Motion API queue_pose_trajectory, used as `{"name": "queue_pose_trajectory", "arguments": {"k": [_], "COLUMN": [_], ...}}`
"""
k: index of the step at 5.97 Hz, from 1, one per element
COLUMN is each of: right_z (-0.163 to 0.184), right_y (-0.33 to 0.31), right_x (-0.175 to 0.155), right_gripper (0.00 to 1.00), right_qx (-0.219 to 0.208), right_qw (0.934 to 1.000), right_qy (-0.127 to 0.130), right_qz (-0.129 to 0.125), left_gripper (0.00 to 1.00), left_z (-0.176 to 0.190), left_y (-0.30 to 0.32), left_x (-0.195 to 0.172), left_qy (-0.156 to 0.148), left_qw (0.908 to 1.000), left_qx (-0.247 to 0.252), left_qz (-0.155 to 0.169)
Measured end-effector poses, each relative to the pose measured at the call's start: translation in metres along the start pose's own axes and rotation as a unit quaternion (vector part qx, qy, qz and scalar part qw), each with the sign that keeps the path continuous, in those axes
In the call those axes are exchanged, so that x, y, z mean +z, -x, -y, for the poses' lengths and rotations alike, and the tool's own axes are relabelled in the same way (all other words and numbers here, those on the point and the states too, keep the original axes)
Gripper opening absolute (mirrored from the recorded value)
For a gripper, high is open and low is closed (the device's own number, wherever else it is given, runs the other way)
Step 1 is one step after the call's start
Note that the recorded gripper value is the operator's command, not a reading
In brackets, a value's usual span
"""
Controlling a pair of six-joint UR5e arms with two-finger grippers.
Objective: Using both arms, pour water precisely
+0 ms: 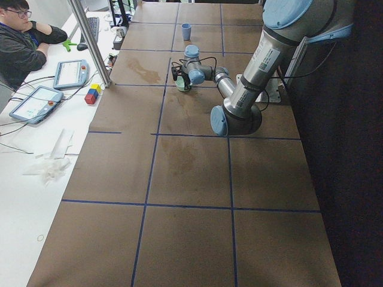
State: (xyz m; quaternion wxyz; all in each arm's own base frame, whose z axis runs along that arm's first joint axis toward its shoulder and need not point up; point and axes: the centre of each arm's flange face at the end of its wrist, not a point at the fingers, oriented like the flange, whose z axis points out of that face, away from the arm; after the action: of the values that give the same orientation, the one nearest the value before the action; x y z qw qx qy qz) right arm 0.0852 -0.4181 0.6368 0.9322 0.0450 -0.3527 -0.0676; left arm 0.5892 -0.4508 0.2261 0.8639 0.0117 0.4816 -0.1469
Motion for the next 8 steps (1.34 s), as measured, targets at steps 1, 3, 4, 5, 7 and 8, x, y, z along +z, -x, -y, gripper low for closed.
{"name": "queue_pose_trajectory", "arguments": {"k": [1, 3, 4, 5, 7, 8], "right_z": [0.000, 0.000, 0.001, 0.002, 0.005, 0.006], "right_y": [0.000, 0.000, 0.001, 0.003, 0.009, 0.011], "right_x": [0.001, 0.001, 0.002, 0.004, 0.008, 0.009], "right_gripper": [1.00, 1.00, 1.00, 1.00, 1.00, 1.00], "right_qx": [0.000, 0.000, -0.001, -0.003, -0.010, -0.013], "right_qw": [1.0000, 1.0000, 1.0000, 1.0000, 0.9999, 0.9999], "right_qy": [0.001, 0.001, 0.002, 0.004, 0.009, 0.010], "right_qz": [0.000, 0.000, 0.001, 0.001, 0.003, 0.004], "left_gripper": [0.00, 0.00, 0.00, 0.00, 0.00, 0.00], "left_z": [0.002, 0.030, 0.058, 0.090, 0.157, 0.190], "left_y": [-0.002, 0.002, 0.020, 0.057, 0.153, 0.217], "left_x": [-0.004, -0.028, -0.052, -0.078, -0.122, -0.142], "left_qy": [0.000, 0.012, 0.029, 0.038, 0.049, 0.052], "left_qw": [1.0000, 0.9998, 0.9994, 0.9987, 0.9955, 0.9928], "left_qx": [0.000, -0.003, 0.004, 0.022, 0.077, 0.106], "left_qz": [-0.003, -0.014, -0.022, -0.025, -0.023, -0.018]}}
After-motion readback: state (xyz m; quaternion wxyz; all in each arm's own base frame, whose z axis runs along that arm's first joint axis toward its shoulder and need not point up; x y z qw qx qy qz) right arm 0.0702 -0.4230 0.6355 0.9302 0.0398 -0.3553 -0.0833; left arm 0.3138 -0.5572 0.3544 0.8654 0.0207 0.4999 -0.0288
